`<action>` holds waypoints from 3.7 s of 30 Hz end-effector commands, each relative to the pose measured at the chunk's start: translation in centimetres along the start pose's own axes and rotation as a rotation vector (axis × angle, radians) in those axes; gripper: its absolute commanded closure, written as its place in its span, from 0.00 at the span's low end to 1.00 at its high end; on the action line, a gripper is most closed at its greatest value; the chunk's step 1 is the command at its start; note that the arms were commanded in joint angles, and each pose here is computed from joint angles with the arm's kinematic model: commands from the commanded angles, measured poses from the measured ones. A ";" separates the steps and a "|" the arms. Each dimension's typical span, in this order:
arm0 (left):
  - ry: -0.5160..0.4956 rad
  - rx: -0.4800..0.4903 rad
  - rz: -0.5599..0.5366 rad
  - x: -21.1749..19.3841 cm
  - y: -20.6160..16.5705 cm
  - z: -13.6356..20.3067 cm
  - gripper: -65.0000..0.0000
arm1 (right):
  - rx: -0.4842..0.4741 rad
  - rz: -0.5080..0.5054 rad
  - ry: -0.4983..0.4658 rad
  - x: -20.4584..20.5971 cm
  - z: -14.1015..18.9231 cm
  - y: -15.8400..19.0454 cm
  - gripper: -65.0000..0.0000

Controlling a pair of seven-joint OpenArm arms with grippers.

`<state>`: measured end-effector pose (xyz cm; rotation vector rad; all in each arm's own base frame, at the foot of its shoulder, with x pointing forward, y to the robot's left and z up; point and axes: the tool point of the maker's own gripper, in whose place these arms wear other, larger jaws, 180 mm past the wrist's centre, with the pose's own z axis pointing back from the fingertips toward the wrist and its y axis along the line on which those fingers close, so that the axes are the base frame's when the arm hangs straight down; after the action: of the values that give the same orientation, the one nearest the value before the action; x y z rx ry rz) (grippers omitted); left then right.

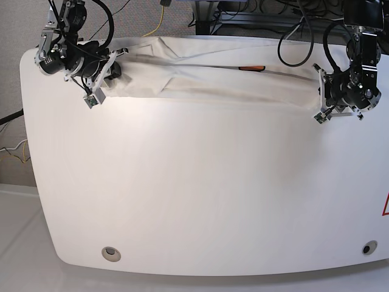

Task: Fold the T-shirt properly
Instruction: 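Lift both gripped edges and pull them toward the collar, folding the shirt, then open the left gripper and move it back from the folded edge, then grasp the band ends with both grippers and pull them apart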

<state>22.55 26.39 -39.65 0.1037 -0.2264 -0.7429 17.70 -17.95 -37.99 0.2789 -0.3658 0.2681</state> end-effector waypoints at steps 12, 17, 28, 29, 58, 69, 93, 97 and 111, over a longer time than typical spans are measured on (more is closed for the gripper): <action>0.017 -0.009 0.003 -1.0 -0.8 -0.1 0.92 | -0.004 0.005 -0.018 0.3 0.4 0.0 1.00; 0.048 0.032 -0.002 -1.2 -0.6 -0.4 0.87 | -0.006 0.003 -0.018 0.4 0.3 -0.1 1.00; 0.086 0.110 -0.015 -1.1 -0.5 -1.1 0.60 | -0.005 0.000 -0.020 0.4 0.3 0.0 1.00; 0.087 0.115 -0.016 -1.0 -0.4 -1.0 0.57 | -0.006 0.000 -0.021 0.4 0.3 -0.1 1.00; 0.057 0.168 -0.012 0.6 1.8 -0.1 0.06 | -0.007 -0.004 -0.023 0.4 0.3 -0.1 0.28; 0.019 0.242 0.006 2.3 4.3 1.9 0.06 | -0.009 0.003 -0.042 1.2 0.4 -0.2 0.27; -0.042 0.303 0.034 3.9 6.1 3.7 0.06 | 0.037 -0.035 -0.169 4.1 2.0 -0.5 0.27; -0.081 0.294 0.035 5.0 5.0 3.9 0.06 | 0.029 -0.047 -0.179 4.1 2.4 -1.0 0.27; -0.017 0.245 0.014 2.1 2.2 2.8 0.06 | 0.035 -0.061 -0.132 2.1 2.1 -0.7 0.27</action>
<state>24.63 26.22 -36.95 0.3095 -0.3151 -0.6927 18.72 -18.71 -36.28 0.3468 -0.4469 0.1843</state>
